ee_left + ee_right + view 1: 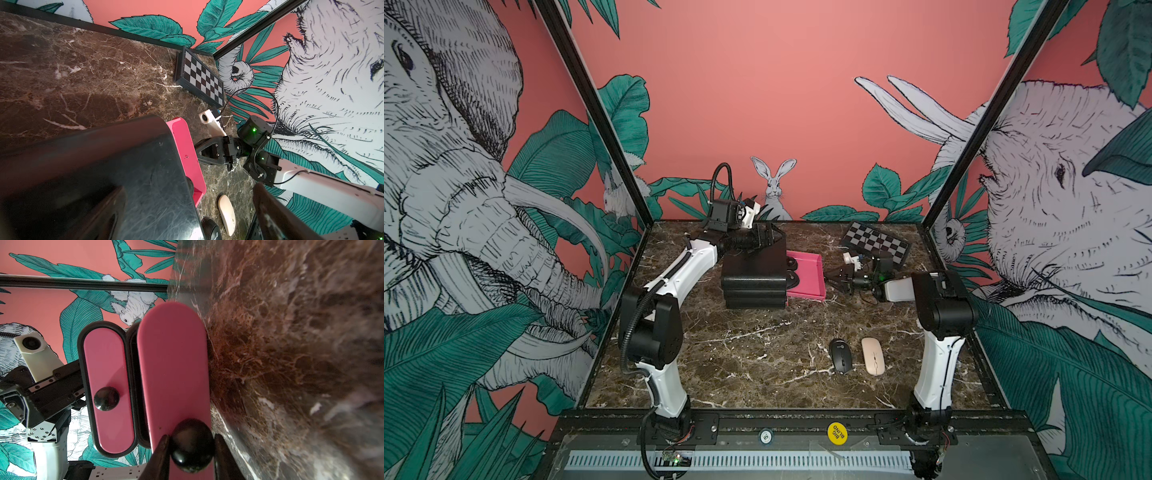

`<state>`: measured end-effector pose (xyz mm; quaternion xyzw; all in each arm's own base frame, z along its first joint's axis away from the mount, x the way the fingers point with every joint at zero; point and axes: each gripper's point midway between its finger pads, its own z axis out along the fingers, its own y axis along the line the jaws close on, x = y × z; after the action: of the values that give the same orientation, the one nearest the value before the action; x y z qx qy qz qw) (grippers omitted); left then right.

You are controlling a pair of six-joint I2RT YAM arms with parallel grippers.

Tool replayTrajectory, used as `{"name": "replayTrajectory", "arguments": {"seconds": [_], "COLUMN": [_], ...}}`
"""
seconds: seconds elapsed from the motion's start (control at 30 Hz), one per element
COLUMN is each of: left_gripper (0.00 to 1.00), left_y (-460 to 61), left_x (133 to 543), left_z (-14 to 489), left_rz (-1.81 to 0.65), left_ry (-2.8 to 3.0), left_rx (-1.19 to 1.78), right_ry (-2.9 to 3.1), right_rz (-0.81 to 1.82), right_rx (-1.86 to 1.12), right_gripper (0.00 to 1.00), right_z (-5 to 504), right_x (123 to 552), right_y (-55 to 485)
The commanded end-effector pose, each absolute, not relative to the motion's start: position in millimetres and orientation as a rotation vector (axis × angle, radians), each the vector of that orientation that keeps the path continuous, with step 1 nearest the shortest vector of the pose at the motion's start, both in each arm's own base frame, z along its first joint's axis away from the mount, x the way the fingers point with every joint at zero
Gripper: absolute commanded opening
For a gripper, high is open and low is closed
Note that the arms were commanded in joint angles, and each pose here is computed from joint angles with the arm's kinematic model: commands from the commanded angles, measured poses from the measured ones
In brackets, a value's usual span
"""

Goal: Take the mice out of the drawer
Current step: Open the drawer in the storage box.

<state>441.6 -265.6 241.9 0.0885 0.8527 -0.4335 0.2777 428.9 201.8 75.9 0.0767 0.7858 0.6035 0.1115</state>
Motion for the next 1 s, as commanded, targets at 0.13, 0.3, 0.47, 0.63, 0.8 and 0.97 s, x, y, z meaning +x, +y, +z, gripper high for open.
{"name": "replayTrajectory", "arguments": {"seconds": [0.13, 0.3, 0.47, 0.63, 0.8, 0.97], "left_gripper": [0.97, 0.97, 0.97, 0.97, 0.97, 0.97], "left_y": [-256, -256, -257, -258, -259, -260], "left_x": [427, 427, 428, 429, 430, 431], "left_z": [198, 197, 197, 197, 197, 196], "left_rz": [-1.118, -1.122, -1.127, -1.137, -1.141, -1.147], "left_ry": [2.472, 2.470, 2.471, 2.472, 2.471, 2.472], "left_rx": [0.125, 0.126, 0.125, 0.124, 0.128, 0.127], "right_ry": [2.439, 2.446, 2.416, 2.393, 2.373, 2.366], "right_rz": [1.557, 1.528, 1.548, 1.556, 1.555, 1.555], "right_rx": [0.366, 0.435, 0.476, 0.440, 0.380, 0.315], "right_gripper": [0.29, 0.27, 0.25, 0.26, 0.27, 0.27], "right_z": [45, 37, 33, 47, 67, 85], "right_x": [429, 430, 437, 443, 446, 452], "right_y": [179, 160, 161, 164, 169, 185]}}
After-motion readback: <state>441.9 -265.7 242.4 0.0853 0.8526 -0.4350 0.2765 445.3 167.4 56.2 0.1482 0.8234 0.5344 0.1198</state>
